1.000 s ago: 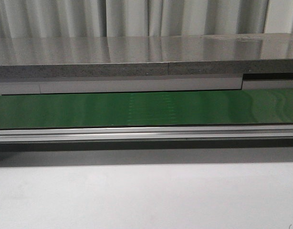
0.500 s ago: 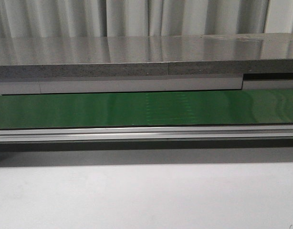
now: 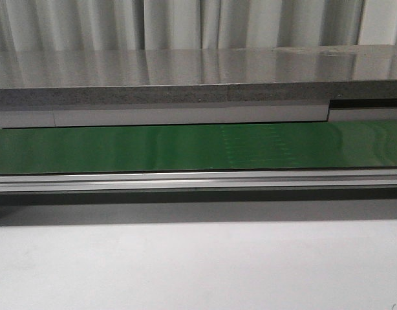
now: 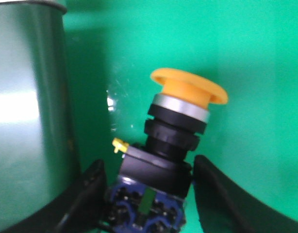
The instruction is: Move button from left to right
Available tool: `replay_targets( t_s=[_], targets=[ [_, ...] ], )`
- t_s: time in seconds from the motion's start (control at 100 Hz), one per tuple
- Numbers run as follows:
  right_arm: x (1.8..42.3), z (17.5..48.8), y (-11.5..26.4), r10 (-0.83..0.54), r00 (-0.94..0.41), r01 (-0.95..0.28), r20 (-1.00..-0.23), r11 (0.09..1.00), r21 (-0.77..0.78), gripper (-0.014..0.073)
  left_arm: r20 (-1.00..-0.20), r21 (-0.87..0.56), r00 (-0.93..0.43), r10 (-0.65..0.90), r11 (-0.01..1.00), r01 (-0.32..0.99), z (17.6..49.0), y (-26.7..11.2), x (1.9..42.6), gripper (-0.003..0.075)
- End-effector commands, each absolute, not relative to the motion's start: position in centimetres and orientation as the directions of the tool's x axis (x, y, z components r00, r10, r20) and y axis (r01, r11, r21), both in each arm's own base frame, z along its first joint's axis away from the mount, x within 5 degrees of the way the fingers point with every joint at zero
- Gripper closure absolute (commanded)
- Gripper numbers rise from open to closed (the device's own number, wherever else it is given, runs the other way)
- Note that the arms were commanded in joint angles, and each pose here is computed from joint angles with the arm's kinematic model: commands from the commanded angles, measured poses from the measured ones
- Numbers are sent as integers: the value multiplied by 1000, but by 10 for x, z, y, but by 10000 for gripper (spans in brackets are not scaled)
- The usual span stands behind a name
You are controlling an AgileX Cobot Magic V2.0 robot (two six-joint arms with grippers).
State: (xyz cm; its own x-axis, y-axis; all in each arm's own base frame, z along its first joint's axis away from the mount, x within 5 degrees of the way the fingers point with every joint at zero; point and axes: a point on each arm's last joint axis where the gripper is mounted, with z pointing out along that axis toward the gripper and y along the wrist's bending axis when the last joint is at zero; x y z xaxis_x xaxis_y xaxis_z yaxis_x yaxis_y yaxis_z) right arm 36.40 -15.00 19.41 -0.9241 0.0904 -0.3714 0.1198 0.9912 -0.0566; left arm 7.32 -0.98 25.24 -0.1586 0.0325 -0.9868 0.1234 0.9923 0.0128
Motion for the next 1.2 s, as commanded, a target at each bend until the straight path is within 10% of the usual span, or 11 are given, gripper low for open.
replay_targets(
  t_s=[0.0,0.35,1.19],
  targets=[
    [366,223,-153,76,-882,129,-465,988,-84,138,-998,3,-64,10,993,116,268,-9,74,741],
    [365,231,-153,109,-863,165,-493,984,-72,118,-998,3,-64,10,993,116,268,-9,74,741],
    [296,378,-33,-26,-452,3,-891,1000,-30,119,-998,3,-64,10,993,116,268,-9,74,741]
  ],
)
